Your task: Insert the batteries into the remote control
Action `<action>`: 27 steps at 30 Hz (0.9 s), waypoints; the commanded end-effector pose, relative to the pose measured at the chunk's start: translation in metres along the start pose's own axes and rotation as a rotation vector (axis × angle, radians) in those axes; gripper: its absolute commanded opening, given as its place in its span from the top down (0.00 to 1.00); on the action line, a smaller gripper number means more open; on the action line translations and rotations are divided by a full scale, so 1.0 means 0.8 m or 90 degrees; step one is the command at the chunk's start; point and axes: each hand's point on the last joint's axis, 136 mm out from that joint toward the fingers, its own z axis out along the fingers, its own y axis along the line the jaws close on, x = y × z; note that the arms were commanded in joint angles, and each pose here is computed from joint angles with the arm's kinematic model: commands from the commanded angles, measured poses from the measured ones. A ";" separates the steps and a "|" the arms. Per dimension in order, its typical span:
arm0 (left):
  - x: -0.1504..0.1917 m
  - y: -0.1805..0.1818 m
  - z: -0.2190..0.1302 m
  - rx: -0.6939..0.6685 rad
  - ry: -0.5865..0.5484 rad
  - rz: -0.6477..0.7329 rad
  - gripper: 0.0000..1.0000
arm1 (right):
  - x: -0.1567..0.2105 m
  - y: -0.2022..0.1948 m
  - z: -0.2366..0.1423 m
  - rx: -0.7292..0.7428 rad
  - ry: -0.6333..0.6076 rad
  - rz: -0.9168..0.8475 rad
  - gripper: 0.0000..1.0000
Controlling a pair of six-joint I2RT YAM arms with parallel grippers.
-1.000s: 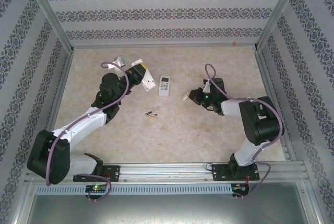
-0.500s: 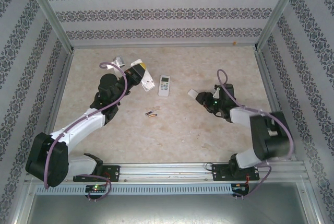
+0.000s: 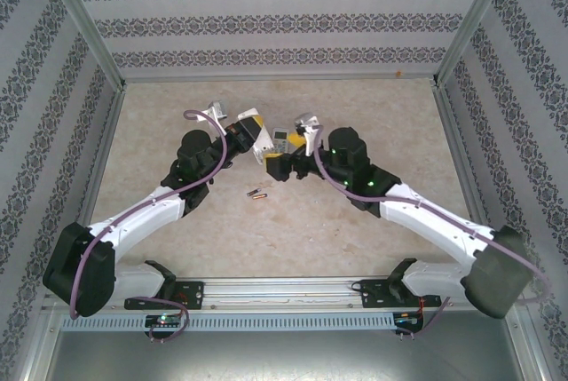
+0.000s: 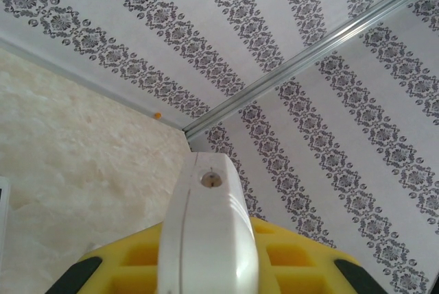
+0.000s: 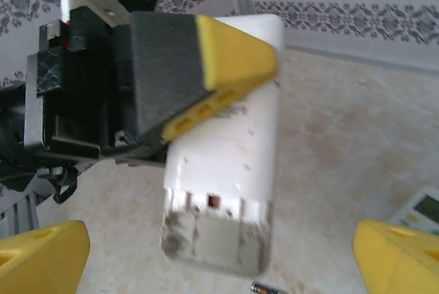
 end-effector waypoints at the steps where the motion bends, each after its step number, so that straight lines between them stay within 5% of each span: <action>1: -0.013 -0.027 0.001 0.039 -0.019 -0.010 0.80 | 0.010 -0.004 0.026 0.016 0.048 -0.059 0.03; 8: -0.013 -0.028 -0.002 0.038 -0.019 -0.012 0.80 | 0.017 -0.005 0.053 0.038 0.095 -0.085 0.19; 14: -0.005 -0.020 -0.001 0.040 -0.014 -0.023 0.79 | 0.017 -0.010 0.058 0.050 0.111 -0.117 0.55; 15: -0.005 -0.019 -0.003 0.038 -0.014 -0.017 0.71 | 0.018 -0.010 0.055 0.049 0.113 -0.132 0.59; 19: -0.014 -0.007 -0.025 -0.015 -0.025 0.054 0.01 | 0.031 -0.030 0.032 0.071 0.128 -0.253 0.64; 23: -0.033 0.022 -0.081 -0.178 -0.009 0.204 0.00 | 0.099 -0.056 -0.005 0.062 0.290 -0.377 0.64; 27: -0.027 0.034 -0.124 -0.249 0.061 0.310 0.00 | 0.183 -0.048 -0.034 -0.017 0.468 -0.470 0.64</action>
